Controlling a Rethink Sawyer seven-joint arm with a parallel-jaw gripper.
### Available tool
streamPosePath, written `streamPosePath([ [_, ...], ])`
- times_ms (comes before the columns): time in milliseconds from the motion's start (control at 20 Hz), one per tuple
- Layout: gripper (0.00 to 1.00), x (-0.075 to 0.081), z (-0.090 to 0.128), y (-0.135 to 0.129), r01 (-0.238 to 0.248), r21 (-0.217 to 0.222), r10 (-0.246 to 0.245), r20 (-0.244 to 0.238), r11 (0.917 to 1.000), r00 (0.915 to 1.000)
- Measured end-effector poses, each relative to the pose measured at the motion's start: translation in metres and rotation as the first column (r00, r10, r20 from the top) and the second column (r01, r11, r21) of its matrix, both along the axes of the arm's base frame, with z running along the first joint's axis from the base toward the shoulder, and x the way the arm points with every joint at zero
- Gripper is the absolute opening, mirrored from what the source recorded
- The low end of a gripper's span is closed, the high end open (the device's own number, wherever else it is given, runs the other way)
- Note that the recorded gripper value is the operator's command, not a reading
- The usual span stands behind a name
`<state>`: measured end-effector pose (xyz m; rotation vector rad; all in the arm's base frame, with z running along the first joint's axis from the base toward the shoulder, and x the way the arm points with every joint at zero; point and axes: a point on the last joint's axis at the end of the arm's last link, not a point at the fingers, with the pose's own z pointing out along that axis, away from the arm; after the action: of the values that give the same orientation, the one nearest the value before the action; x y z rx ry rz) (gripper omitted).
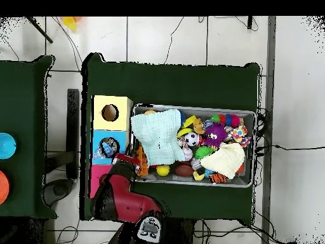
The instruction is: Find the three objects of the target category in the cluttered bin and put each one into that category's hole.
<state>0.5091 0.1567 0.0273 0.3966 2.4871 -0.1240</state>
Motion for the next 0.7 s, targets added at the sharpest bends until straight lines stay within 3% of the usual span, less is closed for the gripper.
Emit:
streamPosePath([
  [700,0.00,0.014,0.025,0.003,0.012,-0.002,-0.012,0.055,0.9999,0.9984],
])
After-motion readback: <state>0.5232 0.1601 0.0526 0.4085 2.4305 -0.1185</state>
